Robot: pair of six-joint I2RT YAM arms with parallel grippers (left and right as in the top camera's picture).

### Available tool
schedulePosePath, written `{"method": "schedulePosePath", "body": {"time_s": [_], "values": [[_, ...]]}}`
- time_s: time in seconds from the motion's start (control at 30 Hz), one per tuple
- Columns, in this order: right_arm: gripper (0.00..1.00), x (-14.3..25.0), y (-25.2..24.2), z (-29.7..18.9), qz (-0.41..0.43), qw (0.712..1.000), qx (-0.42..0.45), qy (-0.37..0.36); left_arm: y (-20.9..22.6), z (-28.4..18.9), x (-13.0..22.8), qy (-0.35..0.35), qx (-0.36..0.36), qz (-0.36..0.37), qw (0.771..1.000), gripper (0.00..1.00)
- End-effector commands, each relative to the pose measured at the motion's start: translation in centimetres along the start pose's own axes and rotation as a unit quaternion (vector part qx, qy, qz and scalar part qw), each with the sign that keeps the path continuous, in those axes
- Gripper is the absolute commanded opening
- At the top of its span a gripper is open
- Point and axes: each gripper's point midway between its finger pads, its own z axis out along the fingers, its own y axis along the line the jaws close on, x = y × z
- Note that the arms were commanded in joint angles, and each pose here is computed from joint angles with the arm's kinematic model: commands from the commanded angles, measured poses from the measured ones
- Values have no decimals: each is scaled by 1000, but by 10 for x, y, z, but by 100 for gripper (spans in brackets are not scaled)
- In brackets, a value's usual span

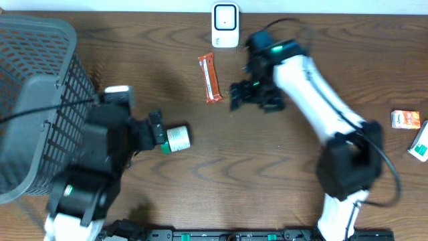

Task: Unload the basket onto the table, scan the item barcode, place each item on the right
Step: 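Retract the right gripper and reach the left gripper to the jar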

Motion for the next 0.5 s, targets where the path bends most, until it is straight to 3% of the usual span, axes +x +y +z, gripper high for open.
{"method": "schedulePosePath", "body": {"time_s": [0.0,0.1,0.13,0.23,0.4,0.47], "values": [[99,-1,-23,-50,9,999,-3,-48,-3,43,42,110,-1,7,994,98],[99,4,-45,-67,26,998,0,-49,-1,71,75,199,-28,-66,977,98],[99,6,-52,-70,33,998,2,-46,-14,78,89,240,5,-59,969,98],[99,11,-66,-73,51,998,6,-33,-41,83,121,322,120,59,937,98],[99,11,-72,-73,57,998,7,-31,-18,74,148,402,104,162,895,98],[99,11,-71,-73,55,998,6,-33,-25,74,143,389,136,194,890,98]]}}
